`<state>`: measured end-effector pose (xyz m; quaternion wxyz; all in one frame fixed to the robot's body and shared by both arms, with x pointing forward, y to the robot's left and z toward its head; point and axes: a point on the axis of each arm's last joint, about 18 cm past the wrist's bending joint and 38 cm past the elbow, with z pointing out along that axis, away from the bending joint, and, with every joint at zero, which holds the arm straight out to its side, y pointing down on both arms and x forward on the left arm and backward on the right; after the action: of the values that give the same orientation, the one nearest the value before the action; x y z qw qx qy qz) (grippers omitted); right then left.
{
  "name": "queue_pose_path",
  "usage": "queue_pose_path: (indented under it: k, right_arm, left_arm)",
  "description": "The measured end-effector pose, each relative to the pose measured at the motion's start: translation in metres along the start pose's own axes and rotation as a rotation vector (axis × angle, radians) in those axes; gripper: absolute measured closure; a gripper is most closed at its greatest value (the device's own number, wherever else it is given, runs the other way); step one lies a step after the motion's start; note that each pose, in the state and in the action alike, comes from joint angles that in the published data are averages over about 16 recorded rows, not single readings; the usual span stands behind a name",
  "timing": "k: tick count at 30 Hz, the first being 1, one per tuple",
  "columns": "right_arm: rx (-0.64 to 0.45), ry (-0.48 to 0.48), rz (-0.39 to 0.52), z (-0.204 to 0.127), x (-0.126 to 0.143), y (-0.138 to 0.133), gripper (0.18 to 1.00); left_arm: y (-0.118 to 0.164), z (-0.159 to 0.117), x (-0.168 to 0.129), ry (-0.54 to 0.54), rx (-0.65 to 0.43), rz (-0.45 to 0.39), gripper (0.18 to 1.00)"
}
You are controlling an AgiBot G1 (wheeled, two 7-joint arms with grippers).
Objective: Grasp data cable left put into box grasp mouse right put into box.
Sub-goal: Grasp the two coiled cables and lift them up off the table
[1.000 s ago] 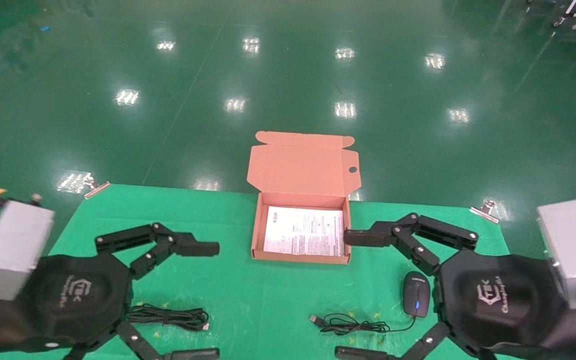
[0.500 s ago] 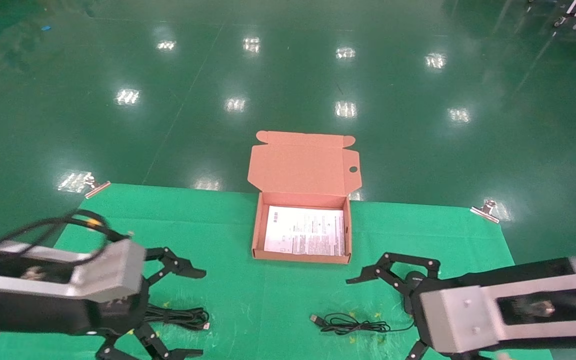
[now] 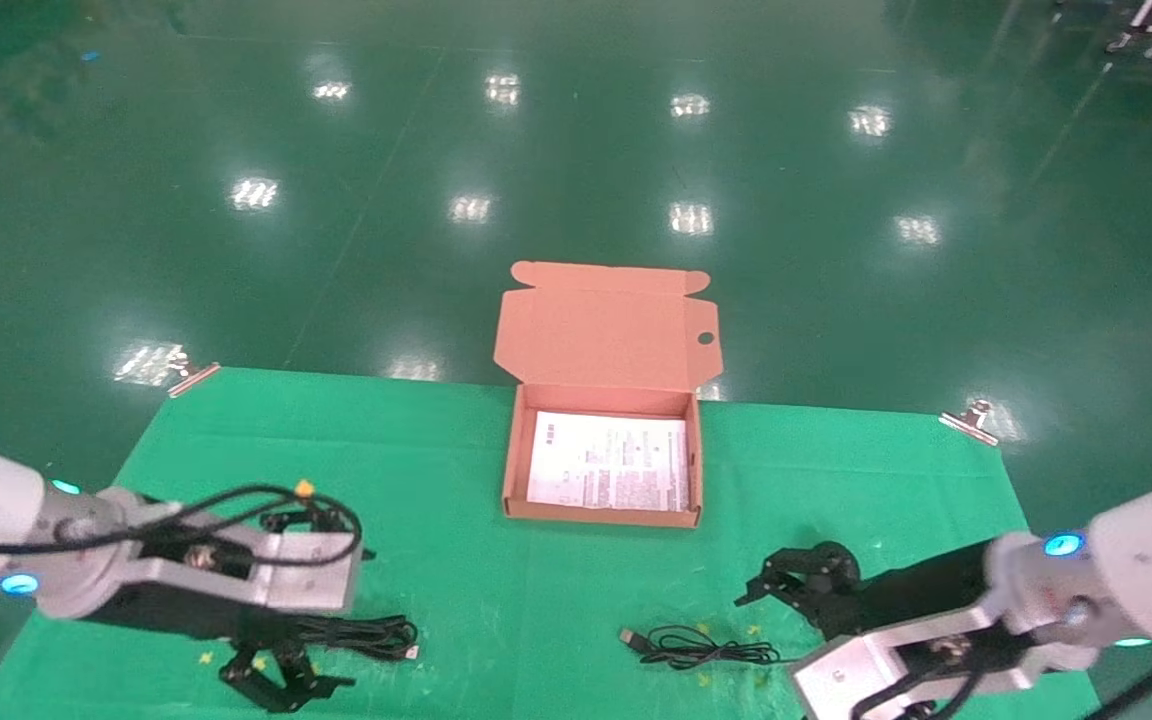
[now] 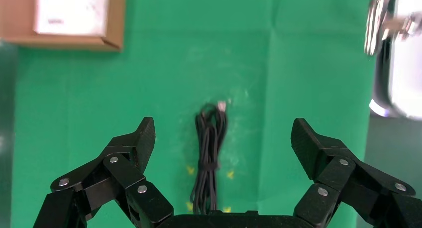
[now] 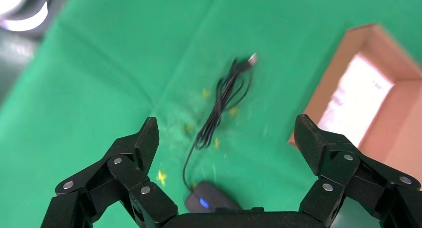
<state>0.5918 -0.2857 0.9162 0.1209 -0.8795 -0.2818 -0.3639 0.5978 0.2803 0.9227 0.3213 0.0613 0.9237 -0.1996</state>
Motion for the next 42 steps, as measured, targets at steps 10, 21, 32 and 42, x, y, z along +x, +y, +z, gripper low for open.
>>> queue_pose_path:
  k: [10,21,32,42]
  right_arm:
    - [-0.134,-0.028,-0.03,0.05,-0.005,0.012,0.178]
    - [-0.154,-0.031,0.079,0.09,-0.003,0.018,0.178]
    - [-0.117,-0.029,0.226,0.118,-0.002,0.03,0.178]
    - [-0.144,-0.003,0.254,0.133,0.0,0.044,0.178]
  left_arm:
    - [0.021,0.043,-0.009,0.002,-0.17,0.035,0.184]
    - [0.049,0.076,-0.018,0.015,-0.206,-0.072,0.184]
    - [0.076,0.098,-0.026,-0.009,-0.198,-0.167,0.184]
    - [0.089,0.106,-0.033,-0.05,-0.2,-0.172,0.184]
